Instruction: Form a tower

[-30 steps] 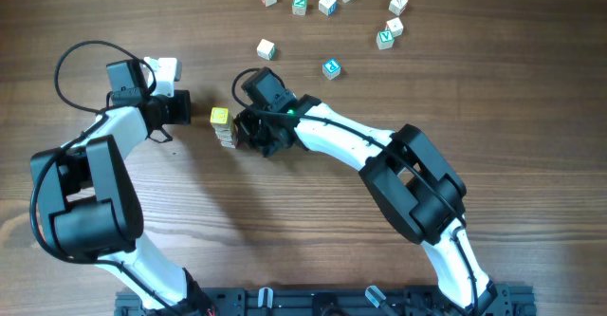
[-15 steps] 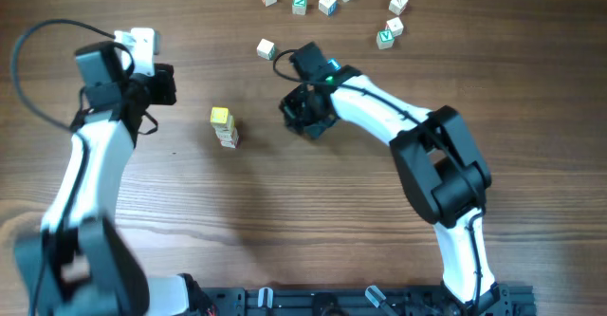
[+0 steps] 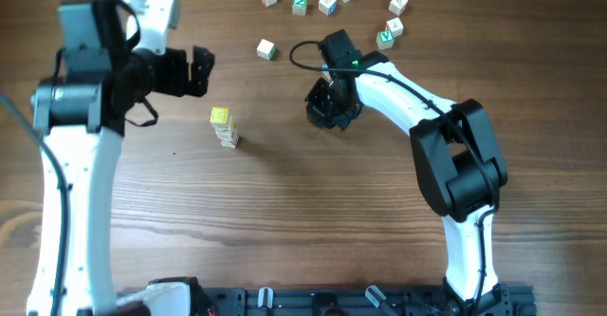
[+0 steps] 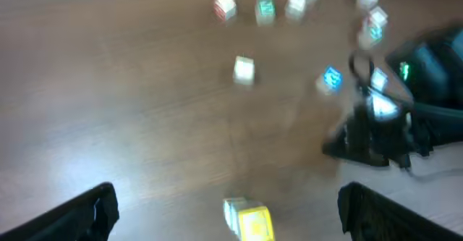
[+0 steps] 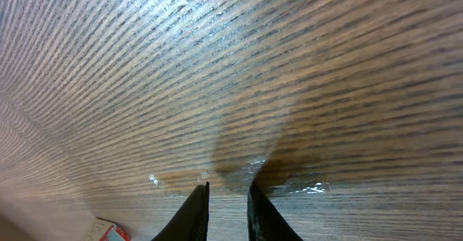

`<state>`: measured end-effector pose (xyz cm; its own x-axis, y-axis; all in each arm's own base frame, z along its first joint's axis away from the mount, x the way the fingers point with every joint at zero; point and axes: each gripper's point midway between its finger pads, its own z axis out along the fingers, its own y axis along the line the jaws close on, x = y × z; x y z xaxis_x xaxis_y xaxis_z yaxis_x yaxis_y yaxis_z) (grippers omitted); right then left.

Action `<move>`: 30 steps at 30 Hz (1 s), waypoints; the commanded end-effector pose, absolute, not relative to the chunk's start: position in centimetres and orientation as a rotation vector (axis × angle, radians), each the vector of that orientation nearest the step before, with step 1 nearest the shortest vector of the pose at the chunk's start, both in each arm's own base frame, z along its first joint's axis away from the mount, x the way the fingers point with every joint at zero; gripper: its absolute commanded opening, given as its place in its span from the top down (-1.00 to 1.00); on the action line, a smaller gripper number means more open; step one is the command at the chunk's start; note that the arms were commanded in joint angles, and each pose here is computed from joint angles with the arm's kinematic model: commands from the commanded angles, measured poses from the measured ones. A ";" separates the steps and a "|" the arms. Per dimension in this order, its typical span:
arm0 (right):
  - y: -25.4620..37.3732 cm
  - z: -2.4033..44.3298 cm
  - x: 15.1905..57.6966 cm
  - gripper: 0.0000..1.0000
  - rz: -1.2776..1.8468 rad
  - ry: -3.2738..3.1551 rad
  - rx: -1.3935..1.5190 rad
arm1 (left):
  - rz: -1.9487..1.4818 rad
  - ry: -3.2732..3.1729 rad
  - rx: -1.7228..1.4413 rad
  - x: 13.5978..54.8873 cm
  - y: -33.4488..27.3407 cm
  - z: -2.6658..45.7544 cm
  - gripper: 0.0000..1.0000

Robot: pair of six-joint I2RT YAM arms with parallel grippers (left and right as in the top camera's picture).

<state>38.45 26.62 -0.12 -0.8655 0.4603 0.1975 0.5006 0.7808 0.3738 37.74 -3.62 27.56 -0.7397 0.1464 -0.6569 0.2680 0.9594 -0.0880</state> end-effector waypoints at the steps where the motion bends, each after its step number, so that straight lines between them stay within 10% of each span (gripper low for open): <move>1: 24.5 -3.3 37.3 0.57 -0.455 -2.903 -0.789 | -0.248 2.577 0.353 38.1 -4.9 23.2 -1.00; 30: 24.3 -3.4 37.4 0.55 -0.442 -2.924 -0.757 | -0.199 3.060 0.573 33.7 -5.6 8.4 -0.97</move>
